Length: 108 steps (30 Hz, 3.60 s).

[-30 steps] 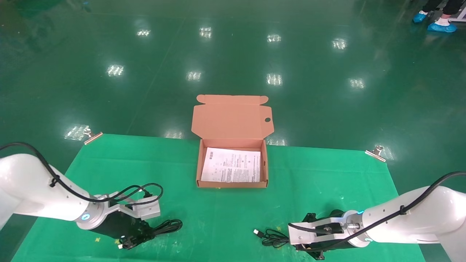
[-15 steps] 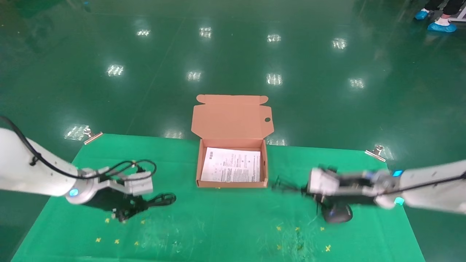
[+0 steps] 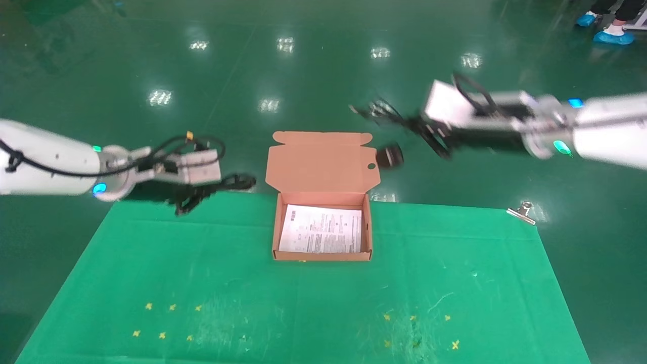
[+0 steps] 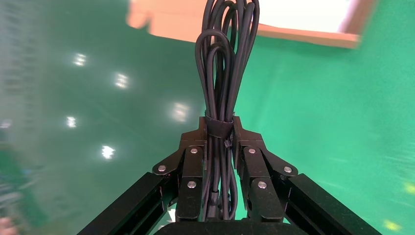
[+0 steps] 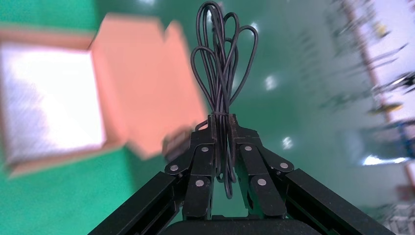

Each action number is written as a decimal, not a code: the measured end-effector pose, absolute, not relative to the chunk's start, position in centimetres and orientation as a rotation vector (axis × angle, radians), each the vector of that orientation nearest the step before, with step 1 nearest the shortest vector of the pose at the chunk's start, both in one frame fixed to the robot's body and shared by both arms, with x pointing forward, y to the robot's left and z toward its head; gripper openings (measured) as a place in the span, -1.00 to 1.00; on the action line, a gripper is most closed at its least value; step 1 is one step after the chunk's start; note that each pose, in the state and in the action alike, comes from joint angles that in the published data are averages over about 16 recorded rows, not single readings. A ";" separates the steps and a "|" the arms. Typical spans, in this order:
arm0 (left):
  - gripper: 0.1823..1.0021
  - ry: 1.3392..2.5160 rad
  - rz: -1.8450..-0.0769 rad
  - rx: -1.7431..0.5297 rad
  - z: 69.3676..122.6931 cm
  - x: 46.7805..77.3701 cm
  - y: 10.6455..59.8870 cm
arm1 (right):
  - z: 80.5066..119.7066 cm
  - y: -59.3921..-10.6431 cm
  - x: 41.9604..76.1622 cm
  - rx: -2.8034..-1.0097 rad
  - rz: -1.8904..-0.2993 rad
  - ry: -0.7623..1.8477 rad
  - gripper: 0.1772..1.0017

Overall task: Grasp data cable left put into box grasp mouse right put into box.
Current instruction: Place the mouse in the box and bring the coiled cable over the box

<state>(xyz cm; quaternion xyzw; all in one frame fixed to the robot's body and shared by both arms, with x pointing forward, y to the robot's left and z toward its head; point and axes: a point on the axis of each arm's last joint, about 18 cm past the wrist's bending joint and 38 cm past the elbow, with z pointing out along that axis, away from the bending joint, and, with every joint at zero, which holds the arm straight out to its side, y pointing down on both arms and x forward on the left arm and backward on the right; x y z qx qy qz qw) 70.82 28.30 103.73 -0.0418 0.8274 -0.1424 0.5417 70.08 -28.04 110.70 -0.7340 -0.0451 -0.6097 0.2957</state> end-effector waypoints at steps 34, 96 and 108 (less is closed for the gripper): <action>-0.78 1.783 -0.280 -0.092 109.7 71.0 27.6 | 113.3 -17.1 71.5 -1.821 -1.572 -0.346 -0.90; -0.78 1.818 -0.152 -0.216 107.5 68.9 30.5 | 97.3 -14.9 75.3 -2.132 -1.342 -0.104 -0.78; -0.78 1.850 -0.232 -0.074 104.7 71.6 25.7 | 101.3 -22.4 74.0 -2.037 -1.418 0.010 -0.36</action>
